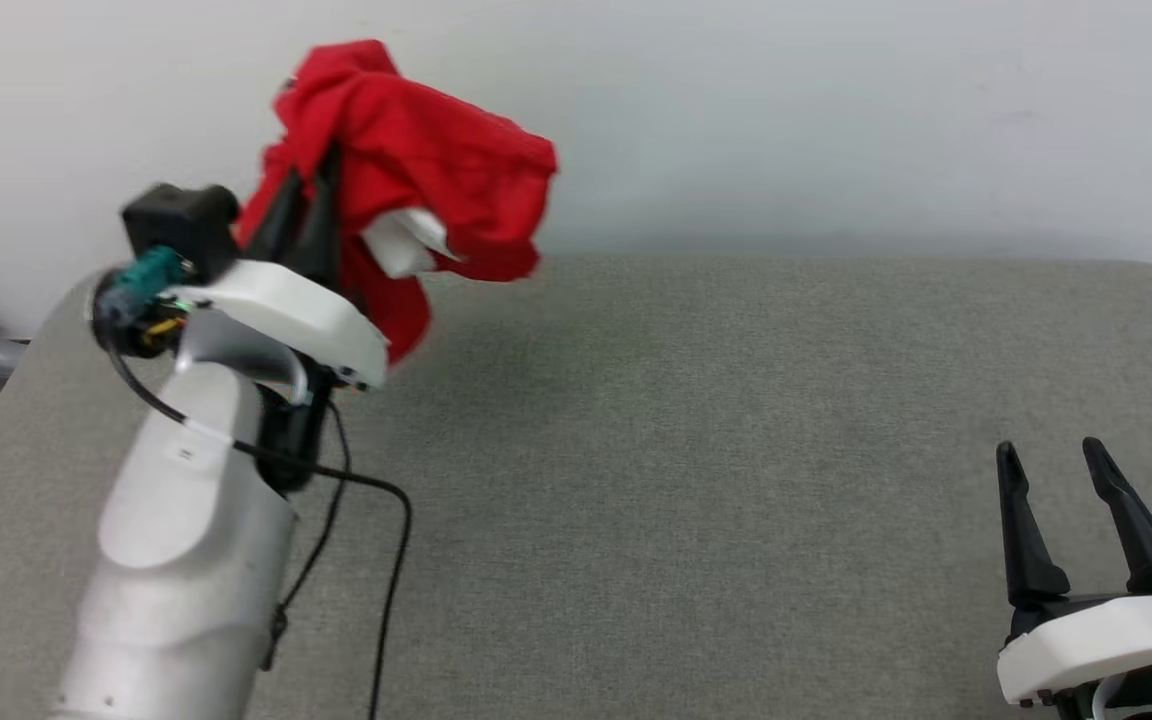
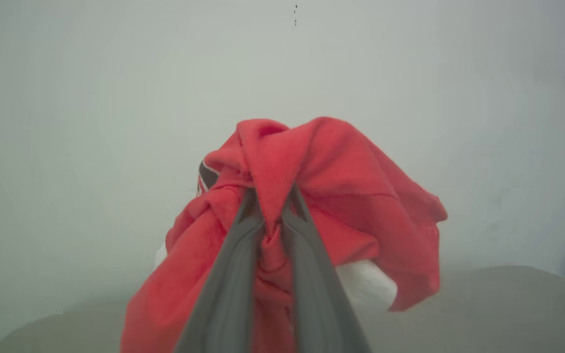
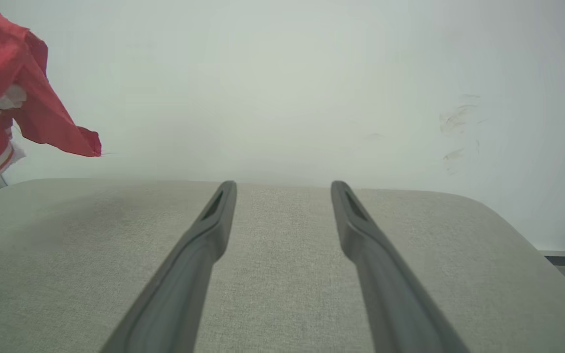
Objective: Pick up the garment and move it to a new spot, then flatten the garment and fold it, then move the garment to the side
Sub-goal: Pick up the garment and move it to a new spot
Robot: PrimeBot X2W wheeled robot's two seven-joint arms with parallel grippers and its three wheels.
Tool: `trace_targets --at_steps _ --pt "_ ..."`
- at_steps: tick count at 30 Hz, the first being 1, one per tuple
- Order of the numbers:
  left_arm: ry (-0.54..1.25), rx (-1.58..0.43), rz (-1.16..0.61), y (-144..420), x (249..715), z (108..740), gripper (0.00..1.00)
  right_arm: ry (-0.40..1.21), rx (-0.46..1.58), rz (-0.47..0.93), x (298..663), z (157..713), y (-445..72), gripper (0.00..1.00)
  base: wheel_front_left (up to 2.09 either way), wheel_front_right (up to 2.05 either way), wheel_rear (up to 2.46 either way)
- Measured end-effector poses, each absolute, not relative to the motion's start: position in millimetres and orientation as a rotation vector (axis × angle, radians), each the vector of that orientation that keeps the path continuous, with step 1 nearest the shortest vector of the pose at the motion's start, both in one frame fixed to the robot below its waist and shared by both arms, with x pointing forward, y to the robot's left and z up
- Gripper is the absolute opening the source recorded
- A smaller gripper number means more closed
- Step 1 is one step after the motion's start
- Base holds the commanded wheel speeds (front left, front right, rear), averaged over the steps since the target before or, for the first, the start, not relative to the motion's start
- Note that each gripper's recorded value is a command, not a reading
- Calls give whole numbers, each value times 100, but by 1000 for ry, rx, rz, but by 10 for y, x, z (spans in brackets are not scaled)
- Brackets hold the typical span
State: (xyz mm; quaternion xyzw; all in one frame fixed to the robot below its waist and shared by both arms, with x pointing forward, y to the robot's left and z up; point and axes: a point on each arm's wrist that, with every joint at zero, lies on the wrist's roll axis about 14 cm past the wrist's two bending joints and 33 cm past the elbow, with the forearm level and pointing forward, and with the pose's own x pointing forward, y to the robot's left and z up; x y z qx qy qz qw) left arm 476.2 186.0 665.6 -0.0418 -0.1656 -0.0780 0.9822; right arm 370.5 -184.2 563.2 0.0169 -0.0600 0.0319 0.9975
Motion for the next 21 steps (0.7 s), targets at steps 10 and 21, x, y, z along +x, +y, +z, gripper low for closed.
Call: trace_targets --at_steps 10,21 --pt "-198 -238 -513 337 4352 6046 0 -97 45 -6 3573 5556 -2072 100 0 0 0" --pt "147 -251 -678 -224 3802 4743 0 -22 48 -47 3710 5281 -2197 100 0 0 0"
